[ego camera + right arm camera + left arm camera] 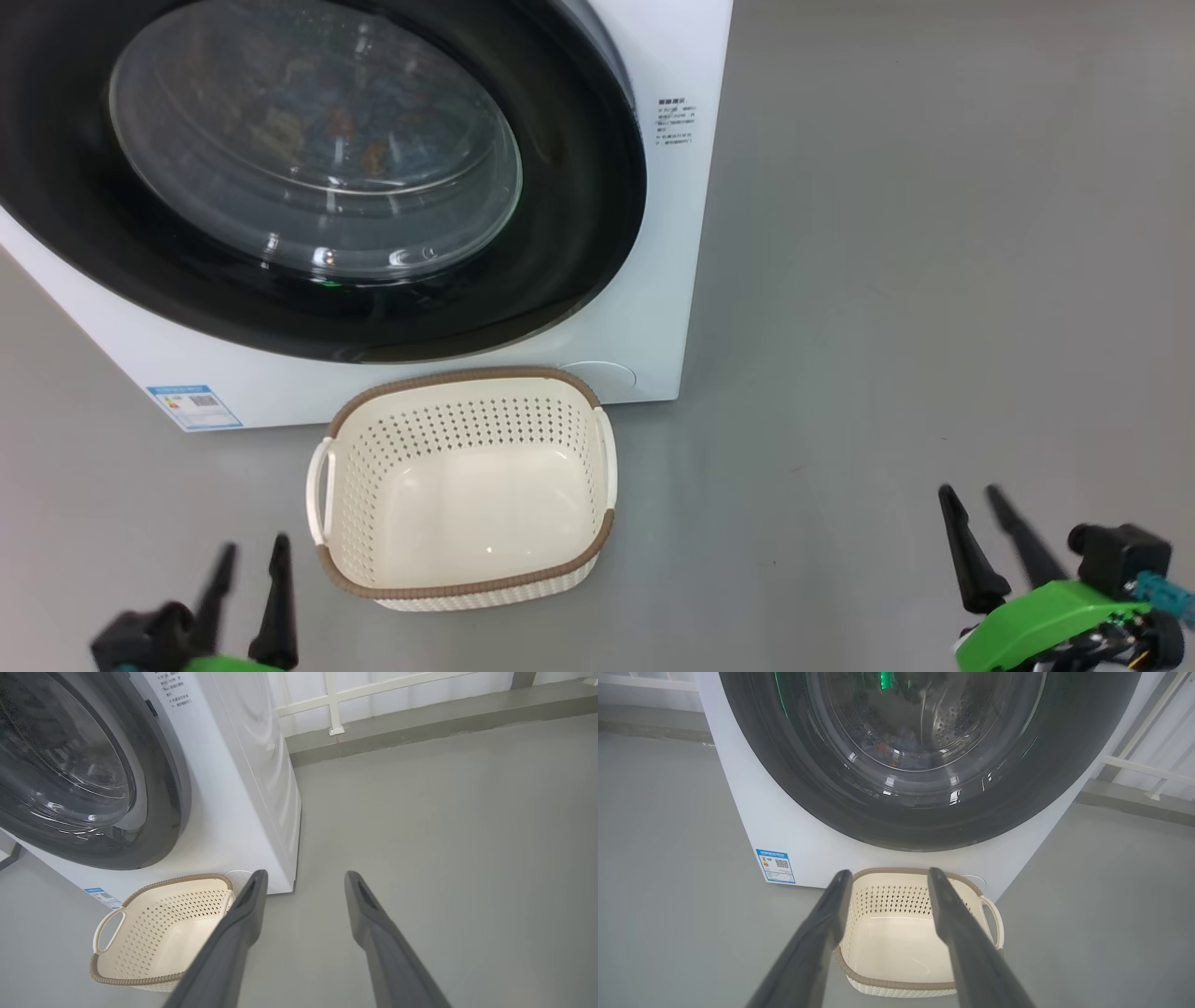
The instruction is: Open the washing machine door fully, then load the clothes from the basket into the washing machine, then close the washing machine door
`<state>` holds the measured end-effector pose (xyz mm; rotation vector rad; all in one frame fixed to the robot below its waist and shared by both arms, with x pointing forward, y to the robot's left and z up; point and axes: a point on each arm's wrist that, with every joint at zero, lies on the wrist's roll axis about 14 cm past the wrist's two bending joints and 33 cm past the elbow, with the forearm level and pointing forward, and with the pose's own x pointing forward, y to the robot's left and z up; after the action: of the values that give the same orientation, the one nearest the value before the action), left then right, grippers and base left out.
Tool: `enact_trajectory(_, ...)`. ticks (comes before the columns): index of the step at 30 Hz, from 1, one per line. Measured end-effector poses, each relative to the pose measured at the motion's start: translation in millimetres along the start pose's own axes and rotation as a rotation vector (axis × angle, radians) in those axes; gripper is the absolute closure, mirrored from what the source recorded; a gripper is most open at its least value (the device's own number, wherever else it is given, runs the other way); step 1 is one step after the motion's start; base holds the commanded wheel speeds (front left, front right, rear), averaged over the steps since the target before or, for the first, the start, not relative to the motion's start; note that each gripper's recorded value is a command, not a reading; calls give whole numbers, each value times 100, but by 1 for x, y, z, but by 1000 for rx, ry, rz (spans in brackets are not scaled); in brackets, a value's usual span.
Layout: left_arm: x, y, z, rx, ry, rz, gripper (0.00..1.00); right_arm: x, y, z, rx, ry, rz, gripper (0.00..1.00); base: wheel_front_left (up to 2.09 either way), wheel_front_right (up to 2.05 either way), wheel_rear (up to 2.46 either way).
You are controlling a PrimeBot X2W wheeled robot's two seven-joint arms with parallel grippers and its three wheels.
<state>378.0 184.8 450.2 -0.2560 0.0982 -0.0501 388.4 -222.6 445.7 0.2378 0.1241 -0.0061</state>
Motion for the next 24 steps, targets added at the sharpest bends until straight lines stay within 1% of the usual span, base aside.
enact_trajectory(4,-8,-4,-21,-31,58,11,100,-5,3,-19,25,52,-12,100,0,0,0)
enact_trajectory(5,-13,-7,-32,-48,87,17,100,-9,5,-29,38,77,-15,100,0,0,0)
enact_trajectory(7,-15,-7,-36,-69,100,23,100,-12,6,-34,54,93,-21,100,0,0,0)
enact_trajectory(24,-15,0,-31,-227,96,72,100,-10,4,-25,226,71,-62,100,0,0,0)
